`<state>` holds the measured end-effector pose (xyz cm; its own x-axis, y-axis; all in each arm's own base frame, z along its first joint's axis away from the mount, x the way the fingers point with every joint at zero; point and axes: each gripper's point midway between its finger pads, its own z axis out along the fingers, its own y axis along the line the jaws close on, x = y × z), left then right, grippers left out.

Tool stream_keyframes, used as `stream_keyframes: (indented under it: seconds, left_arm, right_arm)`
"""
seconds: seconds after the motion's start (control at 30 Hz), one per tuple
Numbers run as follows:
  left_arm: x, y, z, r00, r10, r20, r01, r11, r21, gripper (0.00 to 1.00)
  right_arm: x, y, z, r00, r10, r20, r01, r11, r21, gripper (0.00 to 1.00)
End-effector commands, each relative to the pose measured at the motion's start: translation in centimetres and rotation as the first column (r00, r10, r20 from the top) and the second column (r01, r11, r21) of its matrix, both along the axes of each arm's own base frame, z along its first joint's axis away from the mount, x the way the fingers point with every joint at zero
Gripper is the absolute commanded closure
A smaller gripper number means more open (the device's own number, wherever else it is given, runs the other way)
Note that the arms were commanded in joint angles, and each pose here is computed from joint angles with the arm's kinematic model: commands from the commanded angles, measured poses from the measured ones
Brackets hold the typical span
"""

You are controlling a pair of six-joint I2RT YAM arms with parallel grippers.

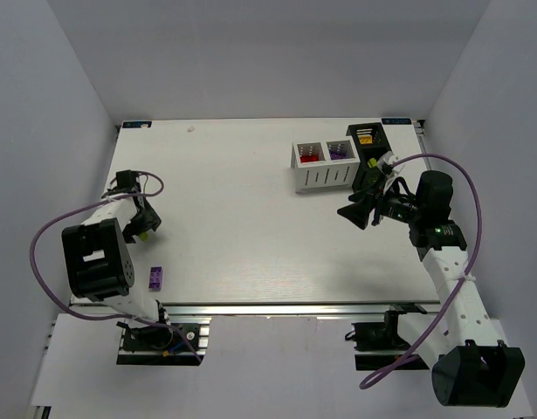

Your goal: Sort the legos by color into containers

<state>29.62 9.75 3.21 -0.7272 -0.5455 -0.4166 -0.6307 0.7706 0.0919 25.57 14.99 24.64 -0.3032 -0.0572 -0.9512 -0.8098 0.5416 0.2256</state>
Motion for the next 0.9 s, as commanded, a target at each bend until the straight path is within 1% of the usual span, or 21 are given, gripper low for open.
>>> stream_keyframes:
  seconds: [0.0,0.03,0.13,0.17,0.23,0.27,0.33,0.37,0.43,0.47,0.5,0.53,0.57,0.6,0.63,0.67,0.7,0.73,0.77,0.8,0.87]
  left_arm:
    - [2.0,0.2,0.3,0.998,-0.011,0.063,0.012,1.000,-0.014,0.27]
    - [1.9,0.2,-0.2,0.999,-0.011,0.047,0.012,1.000,-0.019,0.32]
    - [2.3,0.1,-0.1,0.997,-0.011,0.071,0.013,1.000,-0.025,0.42]
    - [2.4,-0.1,0.0,0.997,-0.014,0.076,0.017,0.999,-0.033,0.50]
    - [2.5,-0.2,0.2,0.996,-0.020,0.082,0.023,0.999,-0.037,0.55]
    - [2.5,-0.2,0.3,0.996,-0.024,0.082,0.027,0.999,-0.037,0.61]
    - [2.7,-0.2,0.6,0.996,-0.028,0.089,0.032,0.999,-0.036,0.67]
    - [2.9,-0.3,1.1,0.994,-0.035,0.108,0.039,0.998,-0.038,0.74]
    - [3.8,-1.3,2.3,0.984,-0.064,0.169,0.078,0.994,-0.078,0.84]
    - [4.3,-2.4,3.2,0.973,-0.111,0.201,0.131,0.988,-0.086,0.87]
    - [5.0,-3.9,4.9,0.951,-0.159,0.266,0.194,0.975,-0.111,0.93]
    - [6.3,-7.1,6.6,0.895,-0.227,0.383,0.327,0.919,-0.220,0.99]
    - [6.4,-9.0,7.4,0.860,-0.261,0.439,0.399,0.879,-0.260,1.00]
    - [6.7,-11.3,9.4,0.801,-0.301,0.517,0.488,0.829,-0.274,1.00]
    - [7.5,-13.2,11.2,0.731,-0.328,0.598,0.571,0.775,-0.272,1.00]
    - [6.9,-16.6,12.8,0.660,-0.346,0.667,0.679,0.656,-0.331,1.00]
    - [6.5,-19.6,14.1,0.598,-0.378,0.707,0.749,0.579,-0.323,1.00]
    - [6.6,-21.6,15.4,0.541,-0.382,0.749,0.796,0.520,-0.310,1.00]
    - [6.2,-23.7,16.6,0.493,-0.395,0.775,0.839,0.452,-0.303,1.00]
    - [5.5,-27.1,17.4,0.423,-0.430,0.797,0.888,0.370,-0.272,1.00]
    - [5.4,-30.8,19.7,0.340,-0.447,0.827,0.930,0.290,-0.225,1.00]
  right_arm:
    - [-0.3,0.2,1.3,0.999,0.027,0.046,-0.027,1.000,0.006,0.34]
    - [-0.3,0.2,1.4,0.998,0.025,0.053,-0.026,1.000,0.005,0.34]
    - [-0.1,0.1,1.2,0.999,0.019,0.051,-0.019,1.000,0.002,0.34]
    - [-0.1,0.0,1.2,0.999,0.015,0.053,-0.015,1.000,0.000,0.34]
    - [0.1,0.0,1.1,0.999,0.011,0.053,-0.010,1.000,-0.002,0.34]
    - [0.1,0.0,1.0,0.999,0.011,0.049,-0.011,1.000,-0.003,0.34]
    - [0.1,-0.1,1.0,0.999,0.010,0.052,-0.010,1.000,-0.005,0.34]
    - [0.2,-0.1,0.9,0.998,0.008,0.054,-0.008,1.000,-0.008,0.34]
    - [0.4,-0.3,0.9,0.998,-0.006,0.055,0.006,1.000,-0.013,0.34]
    - [0.5,-0.4,0.9,0.998,-0.012,0.060,0.013,1.000,-0.017,0.34]
    - [0.7,-0.6,0.9,0.998,-0.026,0.064,0.027,0.999,-0.022,0.36]
    - [1.3,-1.0,0.7,0.995,-0.066,0.068,0.069,0.997,-0.037,0.38]
    - [1.8,-1.5,0.8,0.991,-0.107,0.078,0.111,0.993,-0.048,0.43]
    - [2.6,-2.3,0.8,0.983,-0.175,0.062,0.178,0.983,-0.042,0.71]
    - [3.2,-2.9,0.6,0.971,-0.233,0.055,0.235,0.971,-0.050,0.87]
    - [4.4,-4.3,0.6,0.941,-0.331,0.066,0.336,0.939,-0.071,1.00]
    - [4.9,-5.1,0.5,0.921,-0.387,0.046,0.389,0.918,-0.070,1.00]
    - [5.5,-5.9,0.6,0.896,-0.440,0.057,0.444,0.892,-0.081,1.00]
    - [5.6,-6.2,0.7,0.889,-0.455,0.059,0.459,0.885,-0.085,1.00]
    - [5.9,-7.2,0.8,0.867,-0.496,0.042,0.498,0.864,-0.071,1.00]
    - [6.0,-8.0,1.1,0.844,-0.533,0.055,0.536,0.842,-0.057,1.00]
